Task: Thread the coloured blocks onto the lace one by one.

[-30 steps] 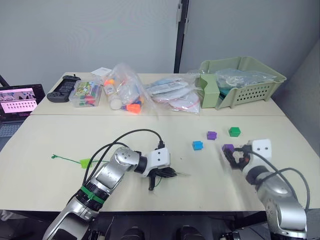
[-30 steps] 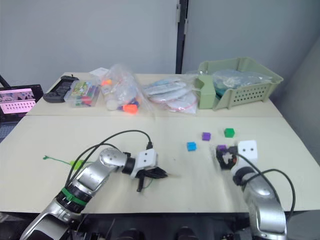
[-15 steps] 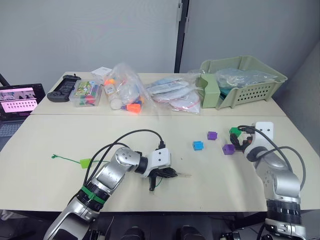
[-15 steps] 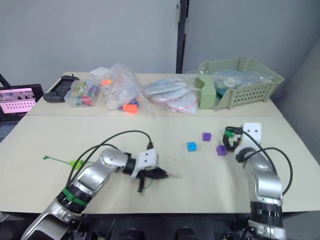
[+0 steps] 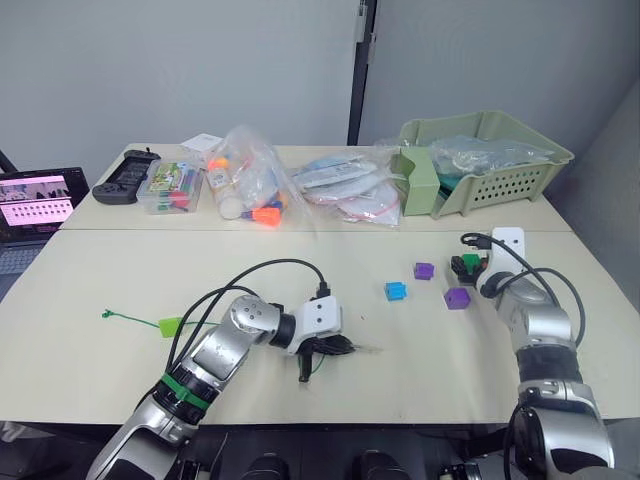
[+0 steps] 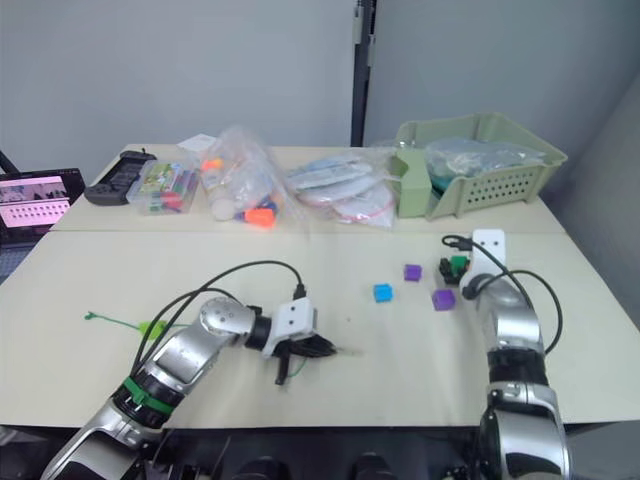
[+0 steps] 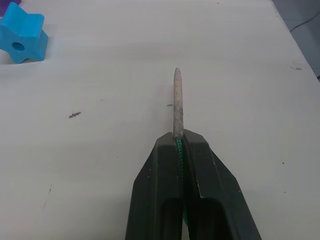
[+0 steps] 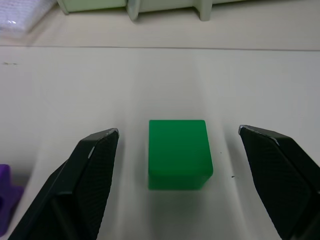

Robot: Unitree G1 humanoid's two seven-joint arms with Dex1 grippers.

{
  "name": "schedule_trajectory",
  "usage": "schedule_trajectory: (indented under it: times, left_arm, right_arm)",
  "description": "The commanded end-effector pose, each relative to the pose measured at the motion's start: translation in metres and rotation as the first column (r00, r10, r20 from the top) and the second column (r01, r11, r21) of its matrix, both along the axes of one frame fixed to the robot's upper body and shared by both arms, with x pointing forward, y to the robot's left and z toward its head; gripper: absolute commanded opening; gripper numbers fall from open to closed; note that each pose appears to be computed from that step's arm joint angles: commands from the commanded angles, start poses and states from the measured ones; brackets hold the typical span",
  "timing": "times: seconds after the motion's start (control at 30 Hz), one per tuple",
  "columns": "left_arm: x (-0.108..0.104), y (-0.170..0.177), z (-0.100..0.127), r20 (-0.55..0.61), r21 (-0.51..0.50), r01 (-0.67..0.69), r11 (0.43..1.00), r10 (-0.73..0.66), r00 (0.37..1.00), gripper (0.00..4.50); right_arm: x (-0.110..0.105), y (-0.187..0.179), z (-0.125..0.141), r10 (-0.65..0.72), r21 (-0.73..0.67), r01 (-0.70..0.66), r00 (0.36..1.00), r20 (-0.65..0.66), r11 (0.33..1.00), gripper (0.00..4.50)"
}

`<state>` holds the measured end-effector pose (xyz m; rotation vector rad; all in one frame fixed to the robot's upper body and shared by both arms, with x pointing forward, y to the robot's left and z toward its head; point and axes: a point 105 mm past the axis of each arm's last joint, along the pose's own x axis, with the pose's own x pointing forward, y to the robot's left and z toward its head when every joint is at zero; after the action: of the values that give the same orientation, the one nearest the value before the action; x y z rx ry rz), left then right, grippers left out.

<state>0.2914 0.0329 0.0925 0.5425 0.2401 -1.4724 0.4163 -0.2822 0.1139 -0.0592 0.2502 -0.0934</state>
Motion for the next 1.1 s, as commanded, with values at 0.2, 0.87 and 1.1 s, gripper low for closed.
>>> schedule_trajectory:
  times: [0.2, 0.87, 1.1]
  left_arm:
    - [-0.002, -0.003, 0.007, 0.019, -0.017, 0.008, 1.0, -0.008, 1.0, 0.0]
    - [0.001, 0.01, 0.007, 0.011, -0.01, -0.028, 1.0, 0.028, 1.0, 0.0]
    - [0.001, 0.02, 0.009, 0.011, -0.002, -0.037, 0.999, 0.037, 0.999, 0.0]
  right_arm:
    - [0.005, -0.001, 0.021, 0.025, -0.002, -0.025, 0.994, 0.108, 1.0, 1.48]
    - [-0.139, 0.136, 0.065, 0.345, -0.007, -0.35, 0.922, 0.176, 0.937, 1.16]
    - [-0.167, 0.176, 0.023, 0.391, 0.075, -0.393, 0.92, 0.035, 0.917, 1.16]
